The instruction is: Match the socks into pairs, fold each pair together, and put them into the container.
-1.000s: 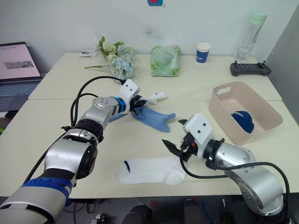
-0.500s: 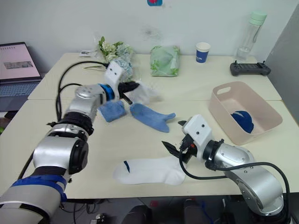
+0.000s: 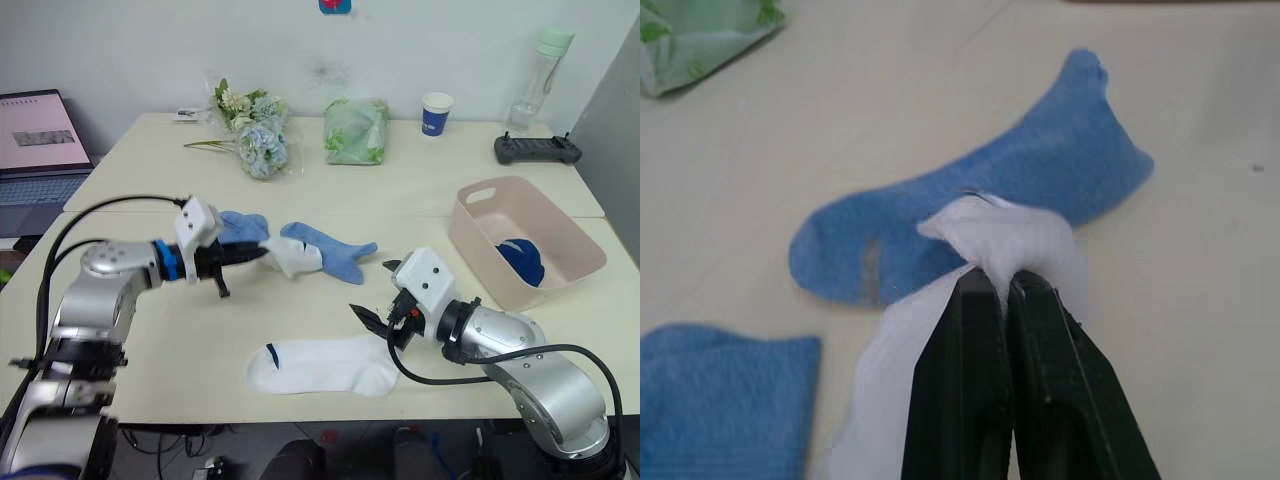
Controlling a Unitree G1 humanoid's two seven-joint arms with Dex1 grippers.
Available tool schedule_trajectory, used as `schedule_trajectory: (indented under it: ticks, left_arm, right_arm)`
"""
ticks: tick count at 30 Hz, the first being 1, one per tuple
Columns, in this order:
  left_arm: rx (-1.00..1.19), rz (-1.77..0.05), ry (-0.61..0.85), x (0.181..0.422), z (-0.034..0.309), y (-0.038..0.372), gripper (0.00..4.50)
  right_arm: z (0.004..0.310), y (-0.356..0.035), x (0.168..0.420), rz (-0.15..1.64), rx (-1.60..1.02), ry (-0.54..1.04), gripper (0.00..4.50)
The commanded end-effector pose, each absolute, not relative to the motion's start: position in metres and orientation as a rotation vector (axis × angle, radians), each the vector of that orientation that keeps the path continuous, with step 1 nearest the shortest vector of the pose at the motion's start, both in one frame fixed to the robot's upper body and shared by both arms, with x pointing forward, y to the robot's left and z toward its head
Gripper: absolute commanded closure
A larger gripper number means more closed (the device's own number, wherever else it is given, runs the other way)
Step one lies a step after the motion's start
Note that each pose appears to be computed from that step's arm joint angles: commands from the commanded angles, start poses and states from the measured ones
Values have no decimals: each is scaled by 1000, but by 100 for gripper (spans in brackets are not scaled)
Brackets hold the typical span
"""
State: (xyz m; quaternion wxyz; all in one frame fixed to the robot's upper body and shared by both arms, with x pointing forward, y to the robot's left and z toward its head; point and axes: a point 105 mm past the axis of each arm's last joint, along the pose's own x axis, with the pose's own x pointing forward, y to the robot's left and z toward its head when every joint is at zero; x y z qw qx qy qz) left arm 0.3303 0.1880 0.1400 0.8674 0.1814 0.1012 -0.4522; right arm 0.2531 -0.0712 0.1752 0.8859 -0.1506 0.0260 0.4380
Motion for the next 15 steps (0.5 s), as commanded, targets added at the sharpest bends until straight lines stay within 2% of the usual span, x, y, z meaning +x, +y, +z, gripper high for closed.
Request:
schedule_trajectory:
  ticks: [1,5,8,15]
  left_arm:
    - [351,-979,191,310,140,172,446]
    - [358,-1040,261,282,118,159,446]
    - [405,-1069,286,267,107,156,388]
    - [422,-1045,254,255,111,162,160]
  right_arm:
    - [182,-67,251,935,-337,12,0]
    - [179,-66,251,951,-352,20,0]
    - [176,-64,252,959,-365,27,0]
    - [171,-58,253,991,-374,35,0]
